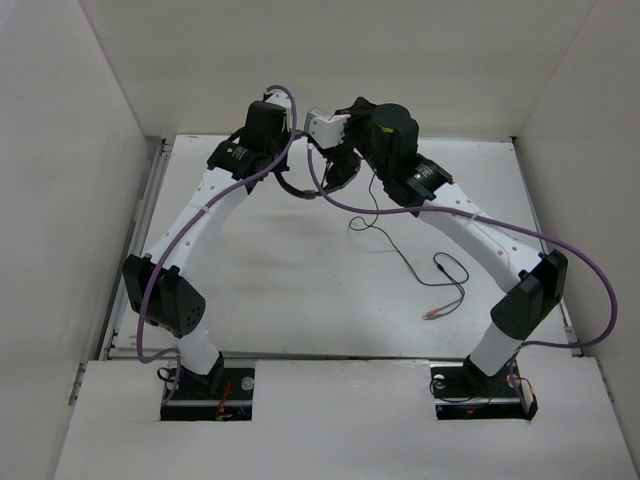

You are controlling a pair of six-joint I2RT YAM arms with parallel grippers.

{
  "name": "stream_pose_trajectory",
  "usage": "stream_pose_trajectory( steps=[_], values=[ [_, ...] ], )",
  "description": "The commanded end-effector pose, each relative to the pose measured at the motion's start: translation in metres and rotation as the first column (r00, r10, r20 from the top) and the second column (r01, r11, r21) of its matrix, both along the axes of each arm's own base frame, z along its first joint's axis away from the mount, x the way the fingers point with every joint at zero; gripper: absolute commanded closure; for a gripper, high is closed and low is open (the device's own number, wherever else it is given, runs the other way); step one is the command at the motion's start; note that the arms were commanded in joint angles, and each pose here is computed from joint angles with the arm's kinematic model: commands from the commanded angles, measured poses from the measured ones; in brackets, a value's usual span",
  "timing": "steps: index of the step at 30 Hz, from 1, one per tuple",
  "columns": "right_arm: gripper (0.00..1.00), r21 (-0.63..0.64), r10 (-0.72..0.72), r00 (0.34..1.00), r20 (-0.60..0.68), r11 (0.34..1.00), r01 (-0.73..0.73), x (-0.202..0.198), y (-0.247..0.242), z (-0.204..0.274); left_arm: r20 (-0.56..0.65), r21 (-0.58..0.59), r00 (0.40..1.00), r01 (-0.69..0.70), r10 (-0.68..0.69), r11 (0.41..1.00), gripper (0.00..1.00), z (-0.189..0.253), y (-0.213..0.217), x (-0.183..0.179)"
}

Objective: Wrap the headphones

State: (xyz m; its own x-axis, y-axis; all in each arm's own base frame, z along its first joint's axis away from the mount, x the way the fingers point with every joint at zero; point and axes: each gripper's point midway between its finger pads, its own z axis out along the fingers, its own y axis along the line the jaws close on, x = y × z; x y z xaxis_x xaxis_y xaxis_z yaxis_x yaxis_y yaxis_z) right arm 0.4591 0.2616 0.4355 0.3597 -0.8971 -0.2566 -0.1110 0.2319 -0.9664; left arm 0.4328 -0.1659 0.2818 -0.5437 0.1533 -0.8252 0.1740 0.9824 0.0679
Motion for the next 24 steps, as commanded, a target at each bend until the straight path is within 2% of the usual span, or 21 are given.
stream_pose_trajectory(
  steps=[1,7,13,19,24],
  values=[
    [0.92,0.139,-0.084,0.983,0.161,0.988,0.061,-0.002,-0.038,0.069,0.035,-0.011,0.998,0.058,-0.057,0.998,1.00,0.023,-0.005,-0.009],
    [0.89,0.153,-0.105,0.978,0.181,0.985,0.077,0.017,-0.060,0.065,0.069,-0.061,0.980,0.193,-0.189,0.979,1.00,0.036,-0.028,-0.026],
    [0.85,0.207,-0.061,0.983,0.171,0.978,0.025,0.018,-0.064,0.067,0.086,-0.105,0.946,0.322,-0.314,0.941,1.00,0.044,-0.051,-0.041],
    [0.85,0.272,0.058,0.997,0.051,0.960,-0.070,0.011,-0.046,0.038,0.124,-0.134,0.883,0.467,-0.453,0.874,1.00,0.059,-0.079,-0.062],
    [0.85,0.412,0.141,0.986,-0.087,0.906,-0.093,0.007,-0.033,0.012,0.161,-0.187,0.823,0.568,-0.545,0.802,1.00,0.076,-0.099,-0.086]
  ],
)
